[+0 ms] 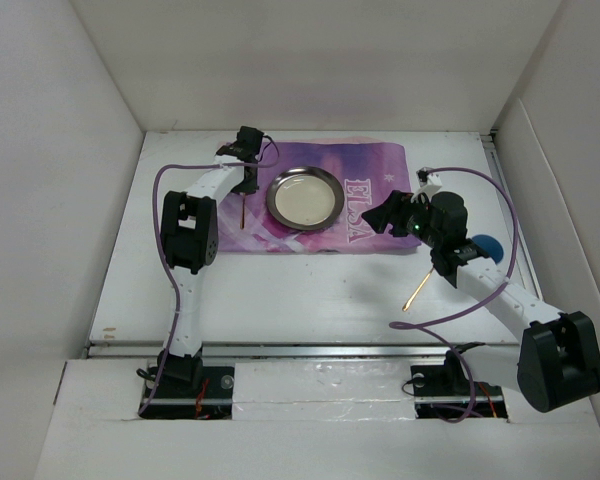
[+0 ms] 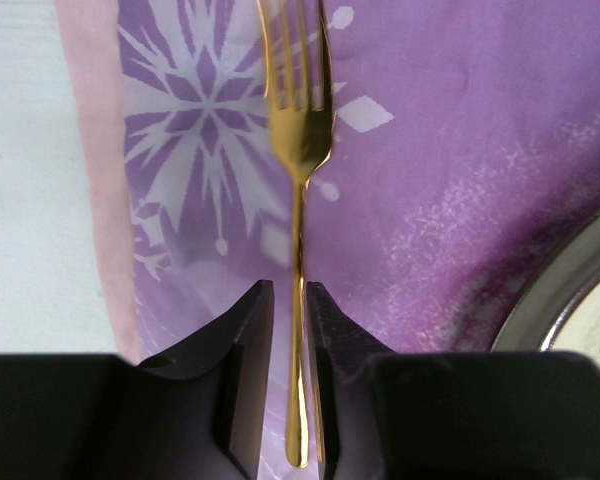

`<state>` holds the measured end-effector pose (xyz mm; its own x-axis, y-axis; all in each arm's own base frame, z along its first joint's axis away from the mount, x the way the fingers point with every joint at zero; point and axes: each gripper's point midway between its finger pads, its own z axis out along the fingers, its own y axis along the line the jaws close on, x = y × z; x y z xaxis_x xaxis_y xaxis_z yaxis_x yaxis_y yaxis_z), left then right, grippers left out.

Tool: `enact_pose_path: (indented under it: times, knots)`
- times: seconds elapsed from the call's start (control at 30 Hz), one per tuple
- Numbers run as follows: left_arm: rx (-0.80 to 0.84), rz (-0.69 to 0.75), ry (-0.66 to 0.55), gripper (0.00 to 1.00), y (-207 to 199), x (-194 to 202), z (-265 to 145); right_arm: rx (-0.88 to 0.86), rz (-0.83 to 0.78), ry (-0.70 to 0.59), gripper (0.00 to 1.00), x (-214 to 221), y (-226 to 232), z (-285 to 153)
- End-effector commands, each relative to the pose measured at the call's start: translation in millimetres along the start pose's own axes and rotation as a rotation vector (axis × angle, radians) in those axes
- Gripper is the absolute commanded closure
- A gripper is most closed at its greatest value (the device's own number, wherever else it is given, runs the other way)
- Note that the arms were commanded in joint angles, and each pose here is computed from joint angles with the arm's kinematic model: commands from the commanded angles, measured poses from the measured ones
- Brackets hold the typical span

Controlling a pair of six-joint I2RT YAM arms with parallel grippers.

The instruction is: Set the dinner table for one person

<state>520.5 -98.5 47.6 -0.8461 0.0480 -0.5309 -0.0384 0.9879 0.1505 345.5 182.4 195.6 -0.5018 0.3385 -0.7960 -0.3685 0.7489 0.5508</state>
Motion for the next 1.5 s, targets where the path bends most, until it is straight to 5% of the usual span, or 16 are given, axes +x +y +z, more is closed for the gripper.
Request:
enact_pose_path:
  times: [0.0,0.13,0.3,0.43,0.47,0.5,0.57,0.6,0.63,0.7,0.9,0.97,1.07,1.47]
  knots:
    - [-0.005,-0.062,-0.092,0.79,10,-30,-26,-0.01,-0.044,-0.057,0.25,-22,9,3]
    - [0.01,-0.091,-0.141,0.66,12,-42,-43,-0.002,-0.047,-0.06,0.25,-22,8,2]
    - [0.073,-0.148,-0.247,0.66,15,-73,-100,0.031,-0.049,-0.078,0.27,-26,4,-1]
    - [0.193,-0.22,-0.406,0.75,14,-95,-200,0.08,-0.038,-0.105,0.49,-27,-6,-4]
    - [0.243,-0.257,-0.417,0.85,12,-90,-218,0.1,-0.031,-0.094,0.57,-22,-10,-5]
    - [0.332,-0.284,-0.547,0.89,19,-98,-278,0.134,-0.029,-0.099,0.64,-23,-16,-8]
    - [0.448,-0.267,-0.522,1.0,10,-56,-291,0.196,-0.01,-0.07,0.87,-6,-30,-15]
    - [0.511,-0.278,-0.653,1.0,22,-51,-346,0.226,-0.004,-0.076,0.93,-3,-36,-20]
    - [0.53,-0.262,-0.605,1.0,18,-19,-331,0.243,0.009,-0.082,1.0,0,-37,-29]
    - [0.597,-0.271,-0.7,1.0,28,8,-371,0.299,0.032,-0.061,1.0,18,-48,-41]
    - [0.748,-0.23,-0.763,1.0,26,83,-397,0.546,0.123,-0.037,0.89,57,-95,-90]
    - [0.781,-0.203,-0.773,0.96,24,99,-400,0.603,0.152,-0.003,0.72,70,-107,-101]
    - [0.83,-0.141,-0.805,0.91,21,119,-411,0.668,0.226,0.051,0.61,84,-125,-109]
    - [0.876,-0.137,-0.95,0.85,27,145,-441,0.97,0.305,0.27,0.6,95,-184,-112]
